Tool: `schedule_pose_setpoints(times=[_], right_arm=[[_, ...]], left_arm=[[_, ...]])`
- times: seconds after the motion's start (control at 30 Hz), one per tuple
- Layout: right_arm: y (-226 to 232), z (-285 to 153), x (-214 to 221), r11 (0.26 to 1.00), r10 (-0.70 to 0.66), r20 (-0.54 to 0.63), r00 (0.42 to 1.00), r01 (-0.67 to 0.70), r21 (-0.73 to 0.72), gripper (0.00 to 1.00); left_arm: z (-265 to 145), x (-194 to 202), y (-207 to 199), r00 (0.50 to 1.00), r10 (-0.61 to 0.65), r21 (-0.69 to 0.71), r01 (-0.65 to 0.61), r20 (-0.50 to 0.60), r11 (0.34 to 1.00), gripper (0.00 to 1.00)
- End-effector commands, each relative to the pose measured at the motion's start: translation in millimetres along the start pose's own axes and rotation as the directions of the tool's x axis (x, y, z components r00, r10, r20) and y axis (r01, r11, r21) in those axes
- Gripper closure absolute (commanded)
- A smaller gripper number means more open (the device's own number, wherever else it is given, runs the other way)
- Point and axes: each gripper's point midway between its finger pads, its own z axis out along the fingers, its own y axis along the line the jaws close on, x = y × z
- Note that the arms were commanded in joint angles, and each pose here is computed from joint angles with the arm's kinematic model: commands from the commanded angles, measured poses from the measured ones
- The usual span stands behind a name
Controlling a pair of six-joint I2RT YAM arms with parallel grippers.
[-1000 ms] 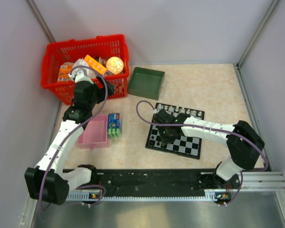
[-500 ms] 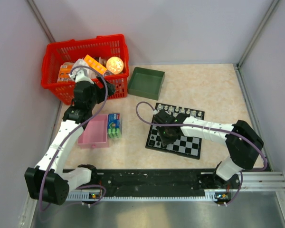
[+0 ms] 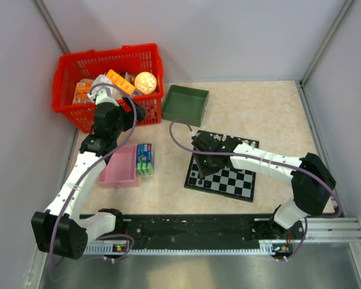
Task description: Set up the chess pieces on the board
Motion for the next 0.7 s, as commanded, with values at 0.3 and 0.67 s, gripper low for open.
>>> schedule_pose_setpoints(times=[0.3,0.67], right_arm=[[-47,-45,-76,0.990,0.122,0.231,0.965,-0.135,0.039,0.71],[-84,-4,-112,0.983,0.103,0.177,0.979,-0.127,0.130,0.69]], left_arm=[[-2,-14,-6,0.999,-0.001,0.028,-0.001,0.054,1.000,0.03],[-6,-19,-7,0.998,0.005,0.024,-0.007,0.070,1.000,0.02]])
